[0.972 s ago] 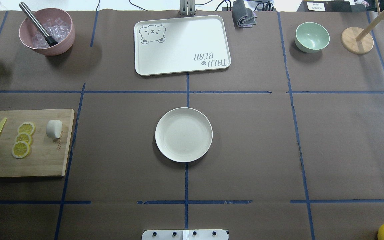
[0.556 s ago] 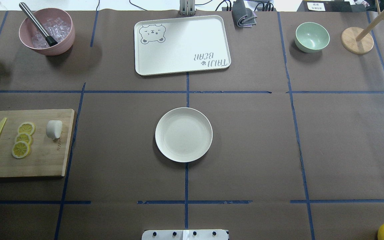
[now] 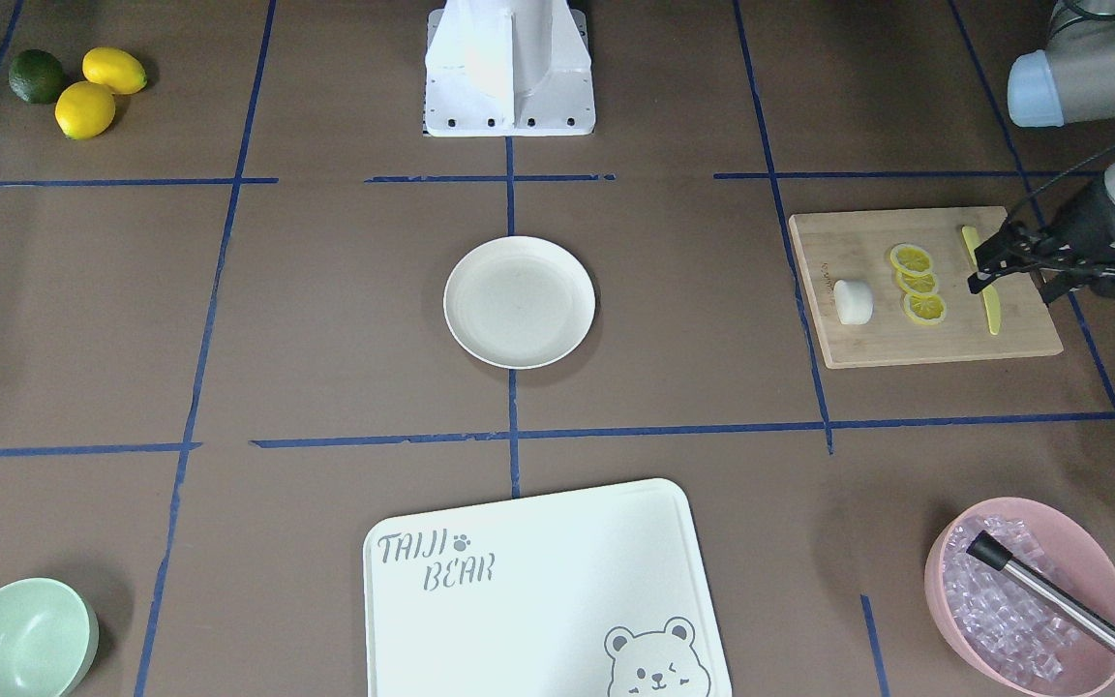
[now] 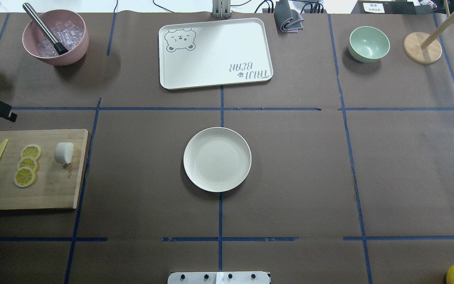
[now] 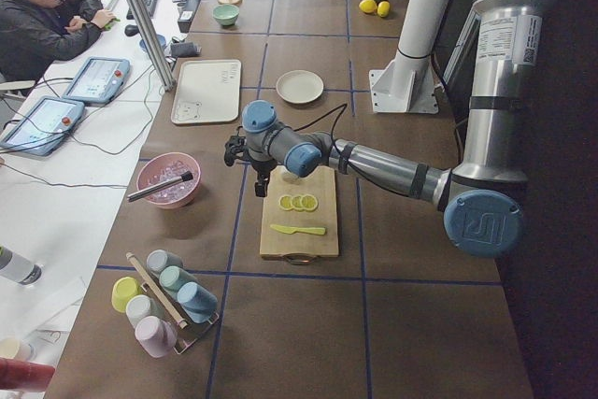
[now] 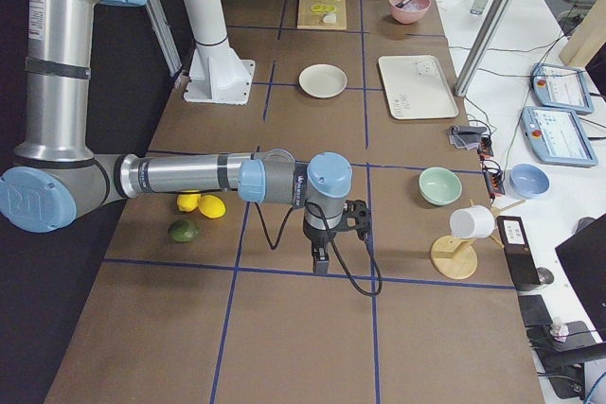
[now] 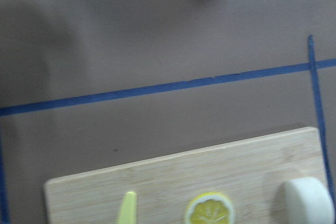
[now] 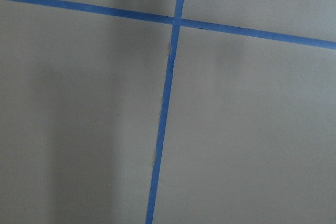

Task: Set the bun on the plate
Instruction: 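Reach the left gripper to the white bun on the cutting board and grasp it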

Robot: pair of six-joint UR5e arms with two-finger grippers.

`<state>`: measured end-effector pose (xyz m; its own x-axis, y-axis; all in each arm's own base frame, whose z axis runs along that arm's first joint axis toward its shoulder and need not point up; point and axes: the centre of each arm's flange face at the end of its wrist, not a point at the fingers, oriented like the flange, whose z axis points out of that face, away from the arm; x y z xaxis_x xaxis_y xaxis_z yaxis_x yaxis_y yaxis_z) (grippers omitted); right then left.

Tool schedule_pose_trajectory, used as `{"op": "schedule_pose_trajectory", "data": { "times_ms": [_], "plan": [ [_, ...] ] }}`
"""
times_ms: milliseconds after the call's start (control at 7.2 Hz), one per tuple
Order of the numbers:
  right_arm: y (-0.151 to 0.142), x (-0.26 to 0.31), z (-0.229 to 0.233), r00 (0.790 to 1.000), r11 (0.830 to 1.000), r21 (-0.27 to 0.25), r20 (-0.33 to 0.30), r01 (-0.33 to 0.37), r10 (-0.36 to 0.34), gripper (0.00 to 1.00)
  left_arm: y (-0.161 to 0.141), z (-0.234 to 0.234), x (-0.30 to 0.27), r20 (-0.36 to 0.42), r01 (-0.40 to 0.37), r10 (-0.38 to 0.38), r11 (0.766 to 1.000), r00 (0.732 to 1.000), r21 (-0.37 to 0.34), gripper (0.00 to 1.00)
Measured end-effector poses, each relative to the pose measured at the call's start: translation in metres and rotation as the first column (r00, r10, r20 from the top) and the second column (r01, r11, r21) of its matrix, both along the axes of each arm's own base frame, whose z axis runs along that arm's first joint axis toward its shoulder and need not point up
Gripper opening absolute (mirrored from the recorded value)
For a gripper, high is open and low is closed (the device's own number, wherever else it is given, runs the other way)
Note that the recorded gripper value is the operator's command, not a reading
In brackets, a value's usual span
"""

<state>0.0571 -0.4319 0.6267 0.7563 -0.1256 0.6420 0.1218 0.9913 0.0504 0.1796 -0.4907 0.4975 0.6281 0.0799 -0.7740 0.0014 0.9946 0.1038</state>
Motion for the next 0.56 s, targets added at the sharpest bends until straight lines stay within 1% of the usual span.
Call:
{"op": "schedule_pose_trajectory", "data": {
  "times_ms": [278,556],
  "plan": [
    [0.000,0.000,0.000,1.000,1.000,-0.001,0.000,0.000,0.000,1.00,0.026,-0.025,0.067,0.023,0.058,-0.057,0.998,0.998,-0.033,1.00],
    [0.000,0.000,0.002,1.000,1.000,-0.003,0.000,0.001,-0.001,1.00,0.049,-0.022,0.116,0.070,0.049,-0.046,0.998,0.996,-0.030,1.00]
  ]
}}
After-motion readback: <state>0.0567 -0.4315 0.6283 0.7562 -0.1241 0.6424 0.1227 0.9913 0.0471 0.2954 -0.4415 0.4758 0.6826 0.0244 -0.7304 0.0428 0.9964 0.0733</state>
